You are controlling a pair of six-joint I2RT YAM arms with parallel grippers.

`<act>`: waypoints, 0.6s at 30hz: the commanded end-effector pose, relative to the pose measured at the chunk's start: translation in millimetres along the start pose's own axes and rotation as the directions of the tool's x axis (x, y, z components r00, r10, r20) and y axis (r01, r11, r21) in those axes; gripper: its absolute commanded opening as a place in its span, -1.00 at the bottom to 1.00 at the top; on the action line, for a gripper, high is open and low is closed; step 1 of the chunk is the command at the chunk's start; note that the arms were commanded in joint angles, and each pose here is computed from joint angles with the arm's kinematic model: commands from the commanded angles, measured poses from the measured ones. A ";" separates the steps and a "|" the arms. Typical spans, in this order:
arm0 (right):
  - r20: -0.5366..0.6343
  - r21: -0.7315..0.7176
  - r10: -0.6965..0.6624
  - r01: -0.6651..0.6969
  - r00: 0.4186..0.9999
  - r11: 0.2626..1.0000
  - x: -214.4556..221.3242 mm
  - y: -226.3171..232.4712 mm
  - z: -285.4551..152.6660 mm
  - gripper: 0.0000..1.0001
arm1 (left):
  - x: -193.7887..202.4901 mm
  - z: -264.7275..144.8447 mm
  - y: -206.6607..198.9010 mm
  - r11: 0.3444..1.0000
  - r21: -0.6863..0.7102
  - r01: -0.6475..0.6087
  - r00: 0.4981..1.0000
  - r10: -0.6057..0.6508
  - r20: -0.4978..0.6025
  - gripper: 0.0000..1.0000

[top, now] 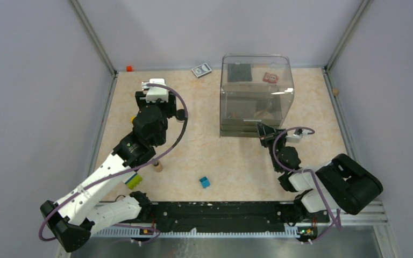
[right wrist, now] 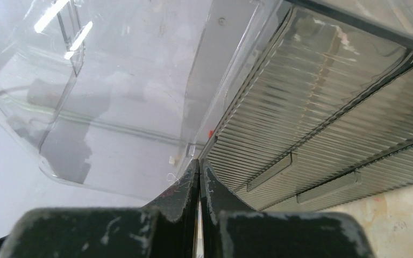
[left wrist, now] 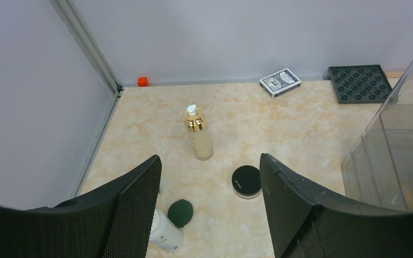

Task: Organize the makeup
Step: Open the storage box at the center of the board.

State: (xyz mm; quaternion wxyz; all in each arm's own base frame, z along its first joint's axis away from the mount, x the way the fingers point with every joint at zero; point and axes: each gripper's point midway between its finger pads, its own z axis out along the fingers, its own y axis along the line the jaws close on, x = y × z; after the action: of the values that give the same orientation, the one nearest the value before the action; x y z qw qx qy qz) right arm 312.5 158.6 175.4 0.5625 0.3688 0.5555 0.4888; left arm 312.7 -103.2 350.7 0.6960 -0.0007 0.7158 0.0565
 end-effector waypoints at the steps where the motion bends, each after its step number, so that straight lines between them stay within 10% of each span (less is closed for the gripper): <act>1: 0.083 -0.231 0.097 -0.075 0.992 0.970 -27.5 64.0 -0.9 -1.00 | -7.1 -1.7 1.3 0.999 0.010 0.036 0.999 -0.036 0.025 0.46; 18: 0.136 -0.353 0.037 0.013 0.990 0.935 -41.7 100.5 -10.4 -1.00 | -5.5 -0.4 1.2 0.999 0.013 0.037 0.999 -0.037 0.020 0.46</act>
State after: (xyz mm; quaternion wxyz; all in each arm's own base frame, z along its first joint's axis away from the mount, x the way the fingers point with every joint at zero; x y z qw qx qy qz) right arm 310.0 158.3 182.0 0.5922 0.3309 0.5616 0.4737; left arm 313.6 -104.3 349.2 0.6945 0.0040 0.7176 0.0519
